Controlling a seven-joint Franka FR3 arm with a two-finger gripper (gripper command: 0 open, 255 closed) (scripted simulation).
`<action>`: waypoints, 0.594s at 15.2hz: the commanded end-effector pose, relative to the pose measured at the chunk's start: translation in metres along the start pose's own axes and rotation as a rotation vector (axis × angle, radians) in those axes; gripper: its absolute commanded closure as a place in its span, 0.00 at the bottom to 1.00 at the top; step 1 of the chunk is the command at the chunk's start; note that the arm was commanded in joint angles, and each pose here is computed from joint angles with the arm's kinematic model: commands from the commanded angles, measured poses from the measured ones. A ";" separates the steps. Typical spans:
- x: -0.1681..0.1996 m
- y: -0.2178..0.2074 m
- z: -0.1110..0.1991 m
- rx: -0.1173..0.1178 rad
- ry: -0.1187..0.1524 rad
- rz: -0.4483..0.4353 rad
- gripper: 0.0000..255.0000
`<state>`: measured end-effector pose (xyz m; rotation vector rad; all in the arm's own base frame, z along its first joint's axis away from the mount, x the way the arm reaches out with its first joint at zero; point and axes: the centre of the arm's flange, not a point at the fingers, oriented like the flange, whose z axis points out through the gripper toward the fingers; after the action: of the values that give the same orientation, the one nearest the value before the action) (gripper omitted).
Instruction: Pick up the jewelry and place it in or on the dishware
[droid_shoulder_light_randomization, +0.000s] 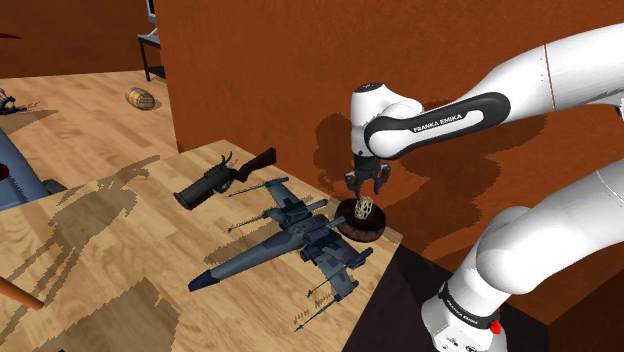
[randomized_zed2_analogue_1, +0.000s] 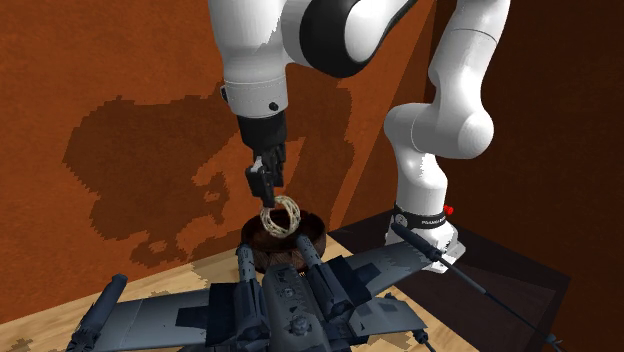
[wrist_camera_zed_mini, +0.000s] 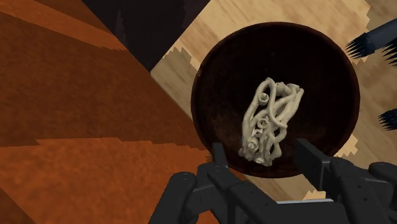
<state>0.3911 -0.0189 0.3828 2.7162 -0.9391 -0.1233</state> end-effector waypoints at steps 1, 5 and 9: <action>0.000 0.000 0.000 0.000 0.000 0.000 0.00; 0.000 0.000 0.000 0.000 0.000 0.000 0.00; 0.000 0.000 -0.050 0.000 0.000 0.000 0.00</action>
<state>0.3988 -0.0120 0.4201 2.7166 -0.9394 -0.1209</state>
